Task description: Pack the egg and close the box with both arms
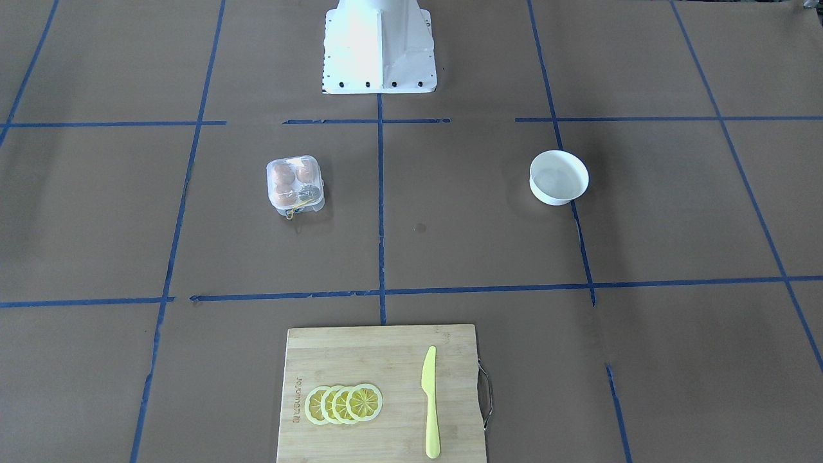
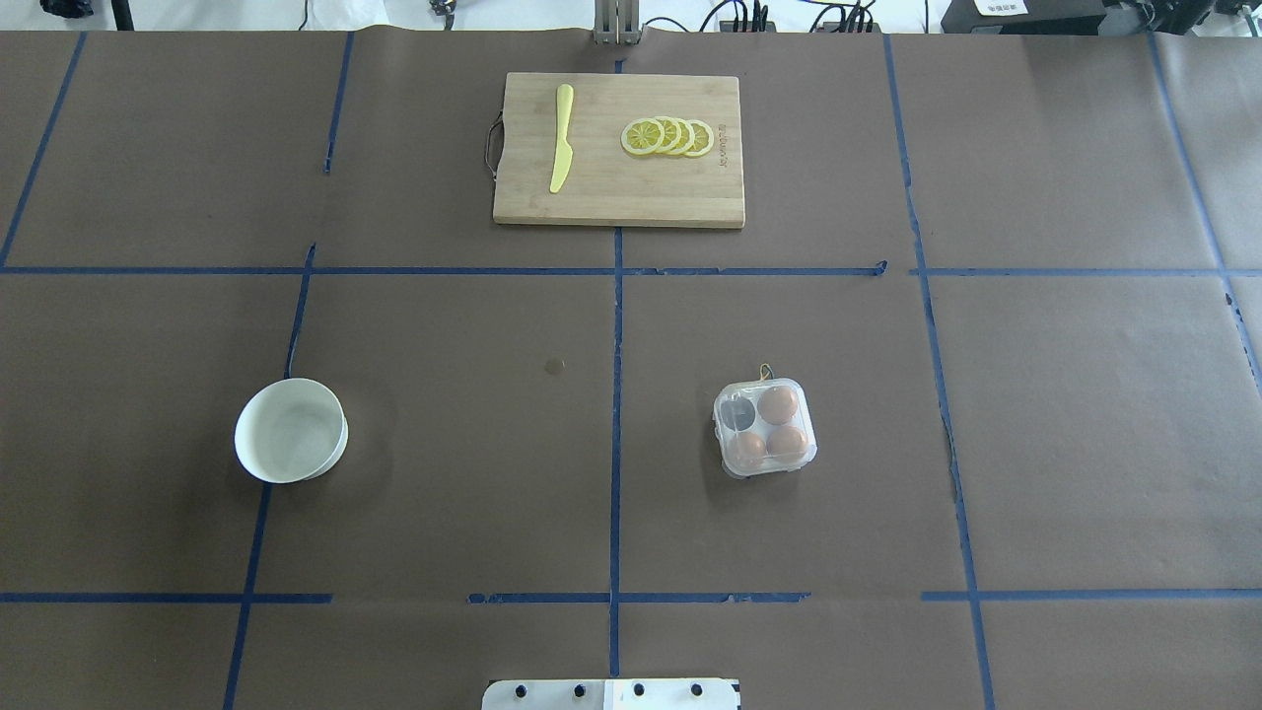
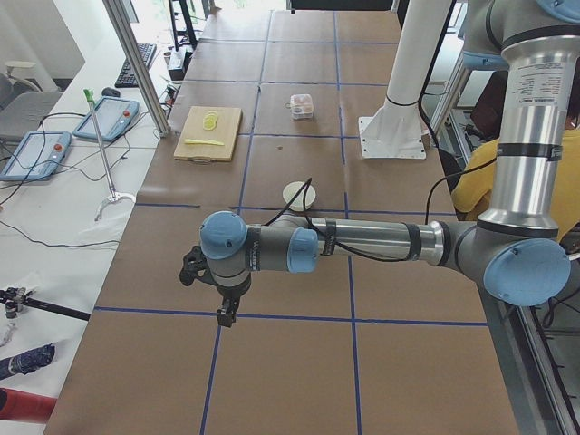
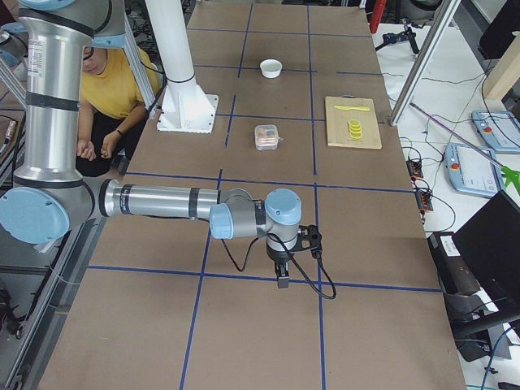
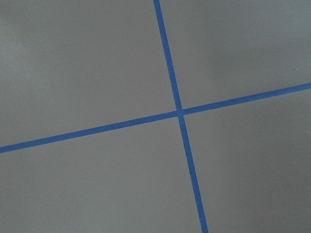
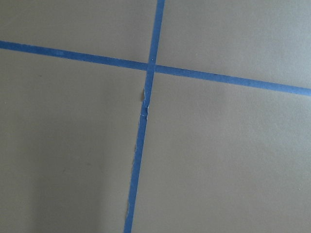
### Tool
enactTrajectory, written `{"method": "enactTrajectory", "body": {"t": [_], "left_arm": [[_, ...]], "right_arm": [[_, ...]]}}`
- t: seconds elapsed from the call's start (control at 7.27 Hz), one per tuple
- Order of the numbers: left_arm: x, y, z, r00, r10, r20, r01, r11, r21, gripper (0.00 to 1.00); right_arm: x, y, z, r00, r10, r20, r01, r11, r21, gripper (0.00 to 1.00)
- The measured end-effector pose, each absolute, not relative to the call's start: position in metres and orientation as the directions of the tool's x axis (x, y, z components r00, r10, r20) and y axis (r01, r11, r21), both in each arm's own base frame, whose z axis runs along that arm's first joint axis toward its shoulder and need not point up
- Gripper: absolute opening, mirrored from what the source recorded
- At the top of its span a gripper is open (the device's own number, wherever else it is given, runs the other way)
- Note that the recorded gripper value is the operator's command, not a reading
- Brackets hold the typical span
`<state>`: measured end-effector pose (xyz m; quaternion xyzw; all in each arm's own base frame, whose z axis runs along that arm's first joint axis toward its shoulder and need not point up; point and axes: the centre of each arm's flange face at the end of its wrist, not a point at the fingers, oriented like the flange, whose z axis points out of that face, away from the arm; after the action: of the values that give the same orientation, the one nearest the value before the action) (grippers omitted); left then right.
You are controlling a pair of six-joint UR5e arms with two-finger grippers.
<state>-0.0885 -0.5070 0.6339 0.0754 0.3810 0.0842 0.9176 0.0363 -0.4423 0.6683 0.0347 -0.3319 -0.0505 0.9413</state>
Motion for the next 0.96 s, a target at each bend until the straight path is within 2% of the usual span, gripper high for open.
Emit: {"method": "enactTrajectory", "body": {"t": [0.96], "left_arm": [[-0.0872,-0.4976,0.6428,0.68,0.206,-0.704,-0.092,0.976,0.196,1.0]], "right_arm": [[0.0374,-0.4302,0.677,0.765,-0.098,0.636,0.064,0.995,0.077,1.0]]}}
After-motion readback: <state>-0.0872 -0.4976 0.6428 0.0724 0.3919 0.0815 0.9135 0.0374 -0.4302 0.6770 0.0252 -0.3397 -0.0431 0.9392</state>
